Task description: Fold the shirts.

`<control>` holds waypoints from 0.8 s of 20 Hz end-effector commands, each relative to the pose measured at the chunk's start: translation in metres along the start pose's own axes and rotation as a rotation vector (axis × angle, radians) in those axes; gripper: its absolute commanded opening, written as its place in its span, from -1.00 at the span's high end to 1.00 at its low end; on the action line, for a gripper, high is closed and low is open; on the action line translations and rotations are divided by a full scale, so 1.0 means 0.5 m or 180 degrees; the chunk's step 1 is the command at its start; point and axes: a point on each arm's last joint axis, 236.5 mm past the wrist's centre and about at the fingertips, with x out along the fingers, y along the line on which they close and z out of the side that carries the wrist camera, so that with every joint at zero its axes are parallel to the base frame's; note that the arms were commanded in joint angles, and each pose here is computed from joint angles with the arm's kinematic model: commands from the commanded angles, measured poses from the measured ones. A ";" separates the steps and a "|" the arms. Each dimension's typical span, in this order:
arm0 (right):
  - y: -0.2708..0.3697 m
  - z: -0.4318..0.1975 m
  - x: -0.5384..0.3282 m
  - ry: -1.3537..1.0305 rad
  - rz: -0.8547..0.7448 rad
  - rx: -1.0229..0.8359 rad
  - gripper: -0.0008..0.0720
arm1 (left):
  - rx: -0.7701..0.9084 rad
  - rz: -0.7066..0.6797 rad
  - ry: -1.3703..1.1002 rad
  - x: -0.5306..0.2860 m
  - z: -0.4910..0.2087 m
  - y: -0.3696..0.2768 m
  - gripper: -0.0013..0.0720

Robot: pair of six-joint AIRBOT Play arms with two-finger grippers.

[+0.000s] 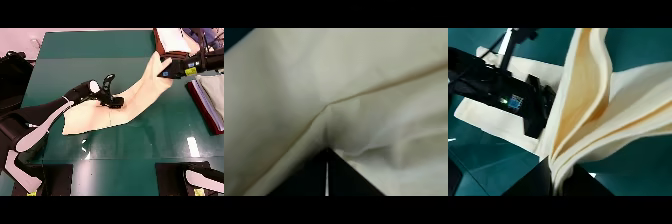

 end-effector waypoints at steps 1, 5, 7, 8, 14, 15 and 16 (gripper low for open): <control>0.105 0.021 0.011 -0.0064 0.0153 -0.0265 0.93 | -0.0019 0.0019 0.0039 0.015 -0.005 0.009 0.90; 0.166 0.018 0.041 -0.0066 0.0281 -0.0404 0.93 | -0.0069 0.0038 0.0057 0.003 0.003 0.025 0.90; 0.198 0.022 0.056 -0.0116 0.0340 -0.0478 0.93 | -0.0098 0.0008 0.0078 -0.036 0.026 0.031 0.90; 0.216 0.024 0.065 -0.0146 0.0376 -0.0527 0.93 | -0.0098 -0.0002 -0.0010 -0.074 0.053 0.035 0.90; 0.428 0.003 0.206 -0.0226 0.1085 -0.0633 0.93 | 0.0124 0.0504 -0.1152 -0.484 0.220 0.115 0.90; 0.470 -0.011 0.252 -0.0220 0.1232 -0.0670 0.93 | 0.0152 0.0647 -0.1396 -0.569 0.232 0.128 0.90; 0.507 -0.030 0.306 -0.0225 0.1328 -0.0743 0.92 | 0.0173 0.0762 -0.1613 -0.641 0.236 0.134 0.90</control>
